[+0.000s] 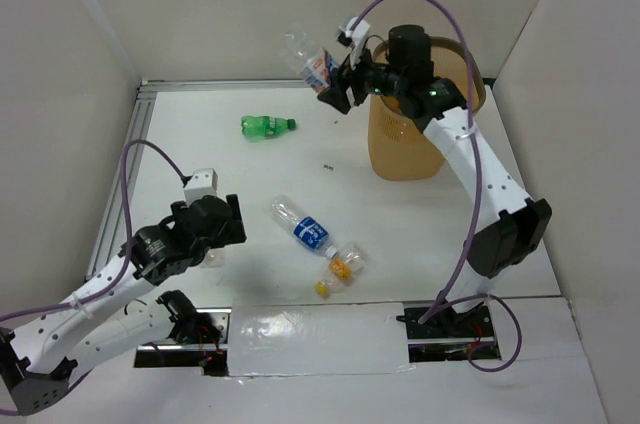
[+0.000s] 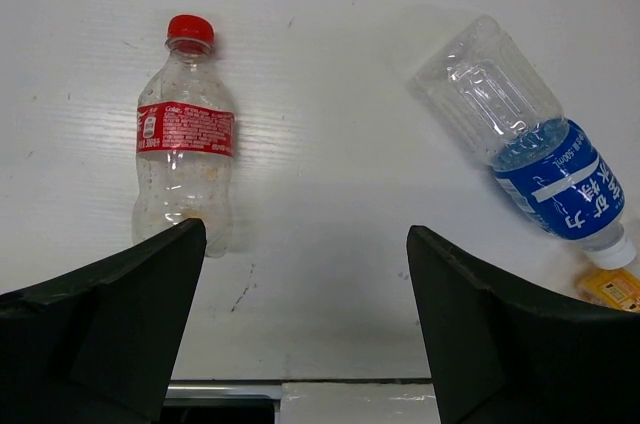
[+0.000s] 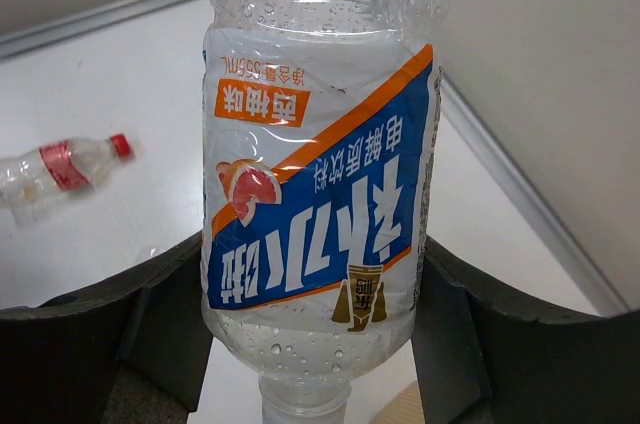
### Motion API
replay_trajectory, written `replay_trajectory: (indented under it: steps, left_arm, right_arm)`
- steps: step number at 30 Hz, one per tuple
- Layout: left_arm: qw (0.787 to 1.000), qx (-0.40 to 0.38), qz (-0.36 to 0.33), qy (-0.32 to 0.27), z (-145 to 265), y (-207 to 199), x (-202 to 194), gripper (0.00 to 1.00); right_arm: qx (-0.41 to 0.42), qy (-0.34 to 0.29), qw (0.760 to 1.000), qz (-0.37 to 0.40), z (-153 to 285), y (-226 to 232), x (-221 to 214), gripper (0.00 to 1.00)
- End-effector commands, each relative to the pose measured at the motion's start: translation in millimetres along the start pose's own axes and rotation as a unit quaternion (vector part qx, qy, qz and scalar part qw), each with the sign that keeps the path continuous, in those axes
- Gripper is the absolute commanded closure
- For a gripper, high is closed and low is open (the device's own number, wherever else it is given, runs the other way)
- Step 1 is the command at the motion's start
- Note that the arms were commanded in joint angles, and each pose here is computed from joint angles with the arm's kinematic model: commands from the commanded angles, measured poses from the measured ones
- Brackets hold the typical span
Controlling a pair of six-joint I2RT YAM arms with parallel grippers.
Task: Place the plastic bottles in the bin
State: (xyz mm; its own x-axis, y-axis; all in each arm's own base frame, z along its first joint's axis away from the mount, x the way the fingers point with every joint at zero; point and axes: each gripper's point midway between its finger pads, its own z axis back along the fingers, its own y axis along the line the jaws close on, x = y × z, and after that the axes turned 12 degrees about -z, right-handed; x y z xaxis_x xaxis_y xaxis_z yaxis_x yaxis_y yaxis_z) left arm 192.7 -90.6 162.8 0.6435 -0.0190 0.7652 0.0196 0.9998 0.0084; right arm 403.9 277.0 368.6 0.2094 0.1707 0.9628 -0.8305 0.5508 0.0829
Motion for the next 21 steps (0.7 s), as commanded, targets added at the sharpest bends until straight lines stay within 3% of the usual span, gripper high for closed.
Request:
replay_trajectory:
  steps: [1, 6, 10, 15, 17, 19, 20, 21]
  left_arm:
    - [1.000, -0.005, 0.007, -0.025, -3.1, -7.9, 17.5, 0.06]
    - [0.999, -0.040, 0.014, -0.020, -10.0, -30.0, 21.7, 0.01]
    - [0.992, -0.100, 0.075, -0.015, -16.3, -66.3, 29.4, 0.01]
    - [0.982, -0.097, 0.157, 0.028, -32.3, -87.1, 20.5, 0.01]
    - [0.981, -0.084, 0.167, 0.045, -41.2, -91.4, 15.2, 0.01]
    - [0.976, -0.078, 0.193, 0.060, -46.0, -97.0, 12.5, 0.01]
    - [0.975, -0.069, 0.200, 0.070, -51.5, -100.1, 10.0, 0.01]
    - [0.970, -0.065, 0.222, 0.075, -53.8, -103.3, 11.2, 0.01]
  right_arm:
    - [-0.004, -0.045, 0.999, 0.000, 32.0, 0.4, 37.8, 0.81]
    - [-0.102, -0.073, 0.992, -0.025, 75.0, -54.8, 46.9, 0.81]
    - [-0.162, -0.072, 0.983, -0.056, 111.1, -102.8, 33.4, 0.81]
    - [-0.210, -0.050, 0.972, -0.090, 143.0, -144.2, 4.1, 0.79]
    - [-0.202, -0.037, 0.974, -0.098, 144.3, -148.3, -8.1, 0.65]
    - [-0.200, -0.022, 0.975, -0.098, 148.7, -155.2, -21.8, 0.36]
    - [-0.204, -0.015, 0.974, -0.100, 149.9, -160.0, -27.6, 0.16]
    - [-0.204, -0.014, 0.973, -0.106, 155.0, -162.4, -30.1, 0.08]
